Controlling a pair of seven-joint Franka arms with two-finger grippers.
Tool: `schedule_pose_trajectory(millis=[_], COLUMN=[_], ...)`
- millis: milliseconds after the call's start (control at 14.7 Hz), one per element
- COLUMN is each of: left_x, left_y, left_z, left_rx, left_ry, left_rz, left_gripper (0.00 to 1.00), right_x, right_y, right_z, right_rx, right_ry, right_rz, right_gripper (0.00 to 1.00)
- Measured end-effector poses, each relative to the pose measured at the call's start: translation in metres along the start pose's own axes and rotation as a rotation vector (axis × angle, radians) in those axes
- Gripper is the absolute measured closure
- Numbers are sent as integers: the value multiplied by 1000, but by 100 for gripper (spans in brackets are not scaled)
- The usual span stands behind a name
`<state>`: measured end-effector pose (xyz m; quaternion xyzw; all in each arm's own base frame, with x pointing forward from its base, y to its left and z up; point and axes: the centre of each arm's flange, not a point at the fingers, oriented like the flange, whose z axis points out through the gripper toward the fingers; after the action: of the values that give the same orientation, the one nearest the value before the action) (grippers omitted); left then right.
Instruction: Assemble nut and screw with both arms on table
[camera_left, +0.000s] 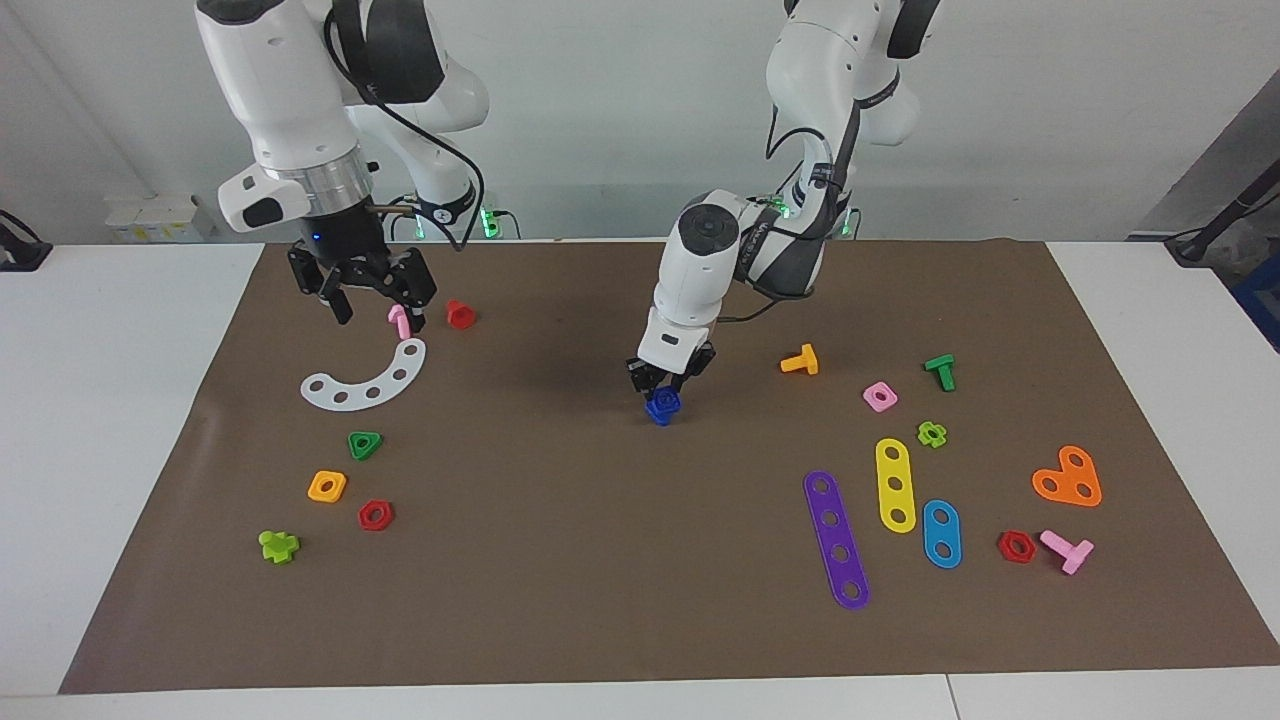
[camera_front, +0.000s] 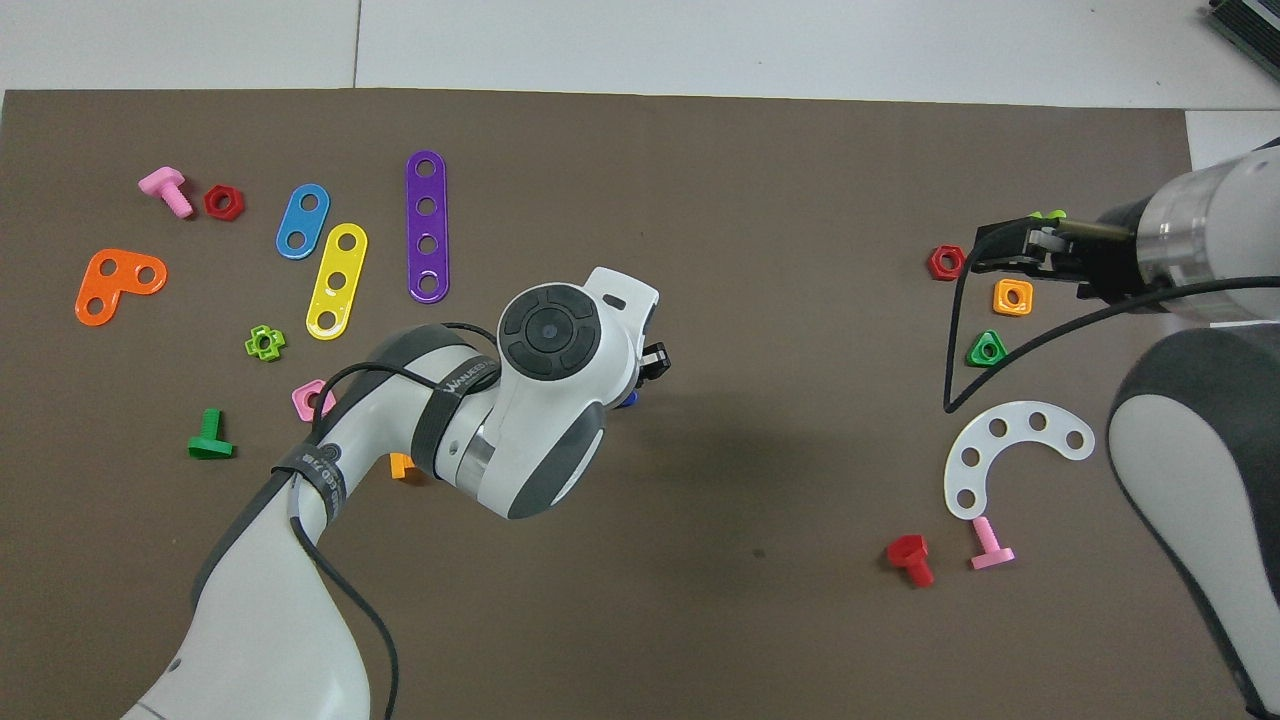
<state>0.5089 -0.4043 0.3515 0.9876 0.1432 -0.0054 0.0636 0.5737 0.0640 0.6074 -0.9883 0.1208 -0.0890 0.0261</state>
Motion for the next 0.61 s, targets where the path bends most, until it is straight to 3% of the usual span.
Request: schedule_pose_trajectory(millis=[614], left_x=[1], left_y=[0], left_z=[1], left_rx=[-1], left_ry=[1], left_rz=[-1], left_gripper=[54], right_x=[5], right_y=[28], right_z=[-12], right_rx=[-21], right_ry=[-38], right_rz=[-17], right_gripper=[0])
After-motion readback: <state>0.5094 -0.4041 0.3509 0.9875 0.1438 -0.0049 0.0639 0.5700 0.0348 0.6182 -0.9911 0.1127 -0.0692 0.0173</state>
